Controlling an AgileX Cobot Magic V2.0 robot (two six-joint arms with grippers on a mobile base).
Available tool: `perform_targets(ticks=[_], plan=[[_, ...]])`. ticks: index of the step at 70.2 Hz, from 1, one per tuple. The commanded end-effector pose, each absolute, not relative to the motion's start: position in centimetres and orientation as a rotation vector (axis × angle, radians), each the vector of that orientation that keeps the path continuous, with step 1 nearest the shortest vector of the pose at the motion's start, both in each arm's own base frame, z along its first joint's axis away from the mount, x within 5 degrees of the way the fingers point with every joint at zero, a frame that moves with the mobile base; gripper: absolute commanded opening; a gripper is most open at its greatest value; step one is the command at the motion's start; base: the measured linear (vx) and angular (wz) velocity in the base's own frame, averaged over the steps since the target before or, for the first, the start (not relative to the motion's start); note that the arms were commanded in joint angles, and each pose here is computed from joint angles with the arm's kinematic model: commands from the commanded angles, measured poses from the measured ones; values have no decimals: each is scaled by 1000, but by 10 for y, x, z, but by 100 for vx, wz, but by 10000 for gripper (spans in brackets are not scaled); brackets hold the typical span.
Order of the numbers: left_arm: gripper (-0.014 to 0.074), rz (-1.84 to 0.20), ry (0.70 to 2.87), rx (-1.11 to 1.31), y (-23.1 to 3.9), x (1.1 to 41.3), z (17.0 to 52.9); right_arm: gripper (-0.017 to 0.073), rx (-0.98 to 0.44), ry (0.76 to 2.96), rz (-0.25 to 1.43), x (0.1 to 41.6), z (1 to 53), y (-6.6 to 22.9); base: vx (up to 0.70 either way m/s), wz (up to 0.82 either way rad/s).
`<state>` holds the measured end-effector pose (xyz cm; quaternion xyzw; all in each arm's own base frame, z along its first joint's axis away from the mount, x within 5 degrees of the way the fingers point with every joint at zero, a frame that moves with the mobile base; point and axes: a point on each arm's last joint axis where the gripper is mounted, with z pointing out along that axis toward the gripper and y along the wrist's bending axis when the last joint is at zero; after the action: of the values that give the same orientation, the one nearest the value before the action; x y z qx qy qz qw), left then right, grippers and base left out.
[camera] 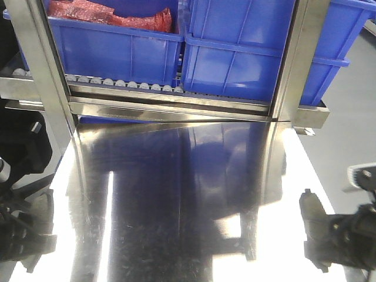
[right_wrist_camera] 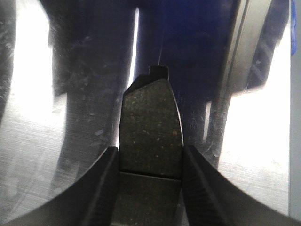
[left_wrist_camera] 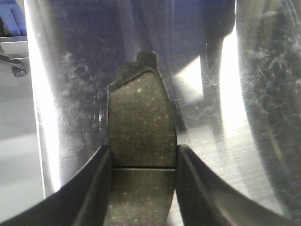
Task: Move and align brake pads A on conveyor
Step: 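Lift both held brake pads off the steel table, then back away and turn the base from the steel table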
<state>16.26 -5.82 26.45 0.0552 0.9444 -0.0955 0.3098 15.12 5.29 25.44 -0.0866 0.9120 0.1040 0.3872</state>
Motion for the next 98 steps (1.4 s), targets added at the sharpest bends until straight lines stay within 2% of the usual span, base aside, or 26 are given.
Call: perform_targets(ticks=[1,26,98], plan=[[73,-287,2395,141,-61,166,279,-1,-222,2160,277,147,272,50,0,0],[73,-287,2395,141,-61,166,279,-1,-215,2084,290,133,281,46,0,0],[73,-287,2395,141,-61,166,279,-1,-214,2095,290,132,280,46,-1,2]])
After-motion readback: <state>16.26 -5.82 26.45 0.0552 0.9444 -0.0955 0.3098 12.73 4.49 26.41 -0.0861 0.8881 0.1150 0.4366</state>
